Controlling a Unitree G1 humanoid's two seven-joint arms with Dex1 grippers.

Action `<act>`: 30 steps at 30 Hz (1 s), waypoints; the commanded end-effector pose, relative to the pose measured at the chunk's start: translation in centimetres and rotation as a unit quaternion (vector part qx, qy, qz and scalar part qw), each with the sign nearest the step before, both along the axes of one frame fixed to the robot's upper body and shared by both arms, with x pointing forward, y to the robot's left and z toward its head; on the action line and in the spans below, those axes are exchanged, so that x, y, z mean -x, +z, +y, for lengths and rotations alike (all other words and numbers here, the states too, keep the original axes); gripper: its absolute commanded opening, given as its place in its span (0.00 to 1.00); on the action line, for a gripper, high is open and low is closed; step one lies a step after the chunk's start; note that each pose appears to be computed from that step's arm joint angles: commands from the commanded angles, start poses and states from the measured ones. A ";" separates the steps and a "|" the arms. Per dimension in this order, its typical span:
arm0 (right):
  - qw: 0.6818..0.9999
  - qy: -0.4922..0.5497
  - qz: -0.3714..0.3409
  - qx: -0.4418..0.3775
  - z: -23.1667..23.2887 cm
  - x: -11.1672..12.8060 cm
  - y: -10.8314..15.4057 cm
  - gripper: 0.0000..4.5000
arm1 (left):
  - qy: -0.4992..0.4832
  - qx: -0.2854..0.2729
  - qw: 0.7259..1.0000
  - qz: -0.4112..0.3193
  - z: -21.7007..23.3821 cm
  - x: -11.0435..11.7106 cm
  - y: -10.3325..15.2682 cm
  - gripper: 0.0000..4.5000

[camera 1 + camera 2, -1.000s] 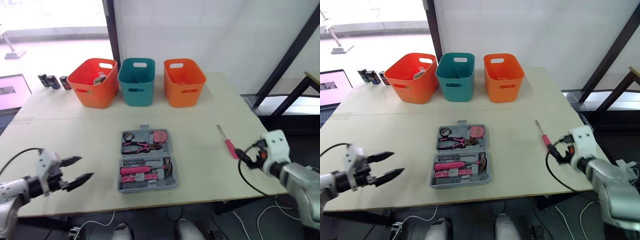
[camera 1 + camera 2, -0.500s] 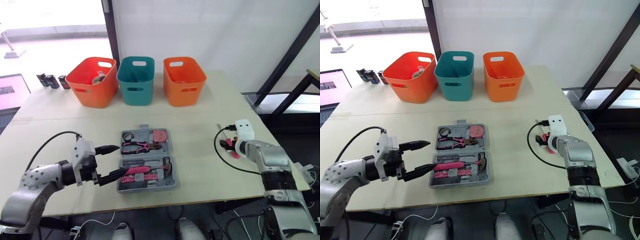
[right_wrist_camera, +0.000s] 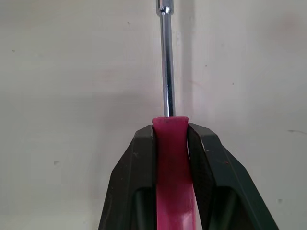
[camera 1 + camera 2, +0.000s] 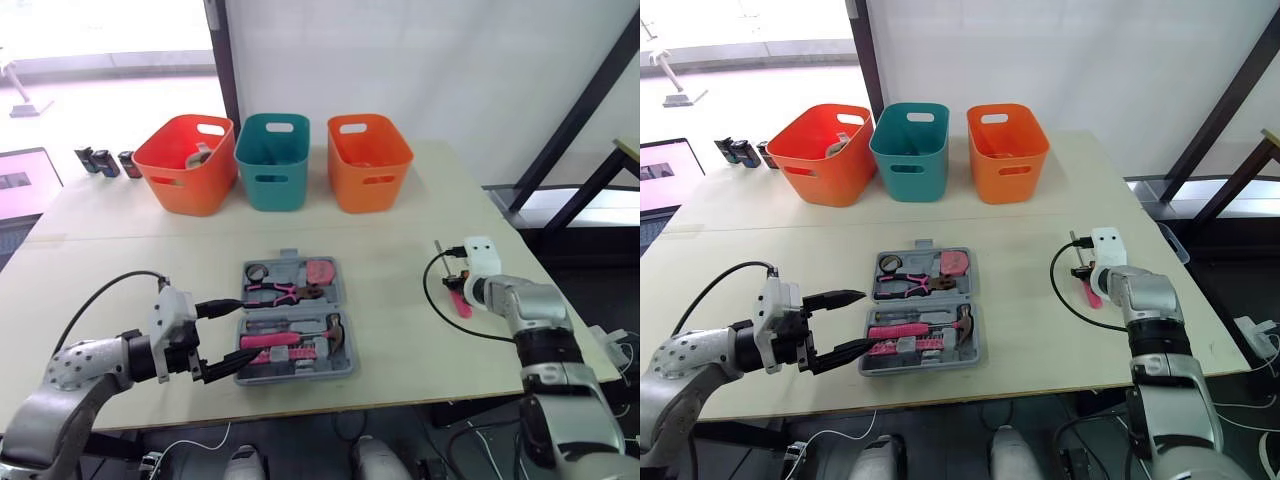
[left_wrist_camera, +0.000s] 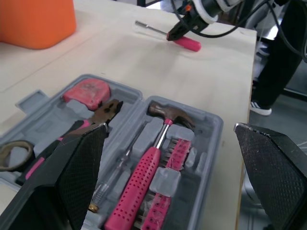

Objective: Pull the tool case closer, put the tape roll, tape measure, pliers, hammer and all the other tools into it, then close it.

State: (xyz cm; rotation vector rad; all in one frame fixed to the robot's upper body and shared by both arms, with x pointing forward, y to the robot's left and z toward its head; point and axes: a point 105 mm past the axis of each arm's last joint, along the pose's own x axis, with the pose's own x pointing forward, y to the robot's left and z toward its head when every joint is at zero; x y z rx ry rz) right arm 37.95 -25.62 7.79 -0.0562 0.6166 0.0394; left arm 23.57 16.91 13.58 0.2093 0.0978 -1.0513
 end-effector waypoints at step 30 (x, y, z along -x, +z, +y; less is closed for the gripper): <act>0.997 0.007 0.035 -0.073 10.6 7.8 -2.8 0.81 | -0.010 0.000 1.000 -0.027 0.1 -1.7 0.7 1.00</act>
